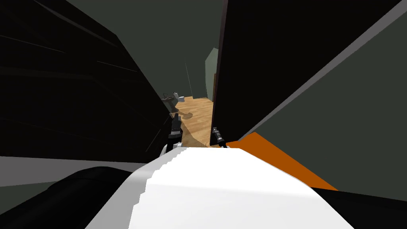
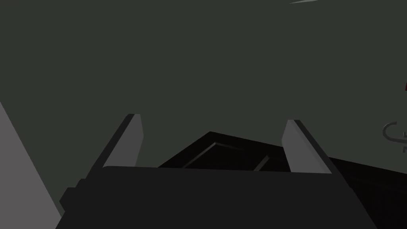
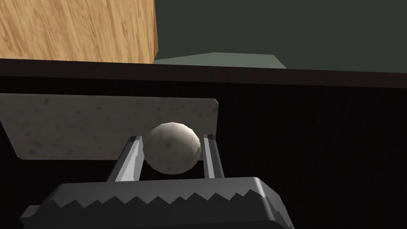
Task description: Push the door open
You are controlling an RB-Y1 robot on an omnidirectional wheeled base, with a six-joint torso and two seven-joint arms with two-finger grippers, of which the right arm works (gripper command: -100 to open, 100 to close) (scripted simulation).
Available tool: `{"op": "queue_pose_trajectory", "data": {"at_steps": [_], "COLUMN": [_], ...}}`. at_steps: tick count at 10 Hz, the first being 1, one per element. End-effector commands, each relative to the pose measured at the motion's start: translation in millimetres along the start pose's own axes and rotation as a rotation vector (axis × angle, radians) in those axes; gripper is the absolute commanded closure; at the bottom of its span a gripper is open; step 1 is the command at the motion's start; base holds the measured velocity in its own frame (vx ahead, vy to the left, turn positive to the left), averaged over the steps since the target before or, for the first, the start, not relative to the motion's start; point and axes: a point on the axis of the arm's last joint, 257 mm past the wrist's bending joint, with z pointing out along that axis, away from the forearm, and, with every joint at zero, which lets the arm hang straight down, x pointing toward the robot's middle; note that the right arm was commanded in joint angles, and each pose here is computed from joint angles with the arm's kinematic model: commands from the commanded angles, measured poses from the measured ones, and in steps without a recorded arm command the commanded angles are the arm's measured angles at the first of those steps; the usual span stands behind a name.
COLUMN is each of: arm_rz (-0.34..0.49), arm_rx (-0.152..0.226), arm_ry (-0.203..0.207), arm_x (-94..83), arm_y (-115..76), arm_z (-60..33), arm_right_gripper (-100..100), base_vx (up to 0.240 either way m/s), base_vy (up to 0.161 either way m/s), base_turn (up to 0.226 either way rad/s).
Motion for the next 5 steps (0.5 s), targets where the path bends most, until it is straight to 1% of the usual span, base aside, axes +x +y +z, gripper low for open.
{"op": "queue_pose_trajectory", "data": {"at_steps": [1, 2, 3, 4, 5], "arm_rz": [-0.012, -0.014, -0.018, -0.021, -0.022], "arm_rx": [-0.004, -0.004, -0.004, -0.004, -0.004], "arm_ry": [-0.032, -0.039, -0.054, -0.070, -0.079], "arm_x": [-20.4, -24.1, -32.0, -39.9, -43.9], "arm_y": [3.0, 3.0, 3.0, 3.1, 3.2], "arm_z": [-1.5, -1.6, -1.9, -2.1, -2.3], "arm_right_gripper": [100, 100, 100, 100, 100], "base_vx": [0.140, 0.155, 0.170, 0.191, 0.169], "base_vy": [0.058, 0.097, 0.110, 0.082, 0.043], "base_turn": [-0.029, -0.048, -0.055, -0.041, -0.094]}}
